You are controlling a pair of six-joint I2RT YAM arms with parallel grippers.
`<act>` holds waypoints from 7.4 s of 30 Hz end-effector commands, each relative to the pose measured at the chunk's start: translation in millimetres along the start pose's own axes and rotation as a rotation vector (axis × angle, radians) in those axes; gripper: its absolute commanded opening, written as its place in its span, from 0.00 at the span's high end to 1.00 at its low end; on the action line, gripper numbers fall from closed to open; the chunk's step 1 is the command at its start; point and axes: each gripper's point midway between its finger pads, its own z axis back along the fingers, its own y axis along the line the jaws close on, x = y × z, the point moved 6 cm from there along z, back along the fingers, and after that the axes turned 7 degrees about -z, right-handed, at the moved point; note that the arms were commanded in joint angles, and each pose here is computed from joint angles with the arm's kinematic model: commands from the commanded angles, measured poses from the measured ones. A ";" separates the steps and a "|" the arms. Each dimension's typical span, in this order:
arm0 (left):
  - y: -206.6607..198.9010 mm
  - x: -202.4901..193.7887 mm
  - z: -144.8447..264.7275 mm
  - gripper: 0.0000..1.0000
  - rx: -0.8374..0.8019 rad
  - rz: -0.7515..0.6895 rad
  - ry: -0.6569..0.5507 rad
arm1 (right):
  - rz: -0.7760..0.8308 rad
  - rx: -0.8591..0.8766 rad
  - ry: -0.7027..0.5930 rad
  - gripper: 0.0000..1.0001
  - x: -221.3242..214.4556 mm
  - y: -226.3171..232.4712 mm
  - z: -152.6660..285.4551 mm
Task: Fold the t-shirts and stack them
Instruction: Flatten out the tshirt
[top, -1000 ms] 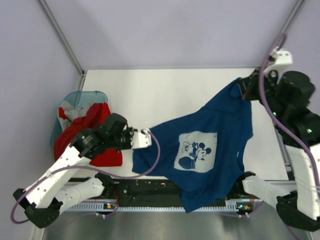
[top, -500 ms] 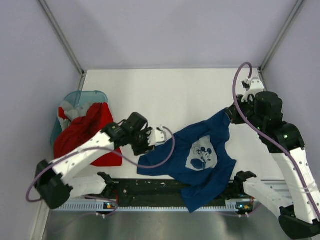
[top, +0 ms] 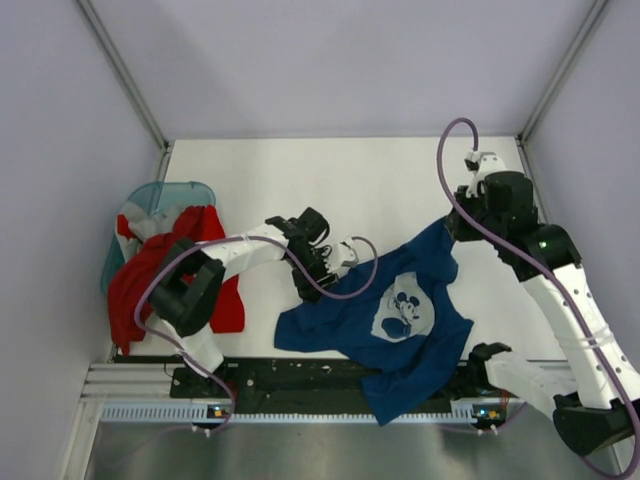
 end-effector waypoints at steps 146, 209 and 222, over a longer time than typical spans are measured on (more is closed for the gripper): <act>14.7 -59.0 40.5 0.85 0.265 0.091 0.216 | -0.196 -0.060 0.073 1.00 -24.6 -53.8 -95.5; 59.7 126.8 534.5 1.00 1.893 0.053 -0.552 | -0.371 0.559 -0.905 1.00 367.7 -17.6 98.7; 99.4 66.7 369.5 1.00 1.539 0.005 -0.133 | -0.434 0.338 -0.452 1.00 171.6 -43.3 45.9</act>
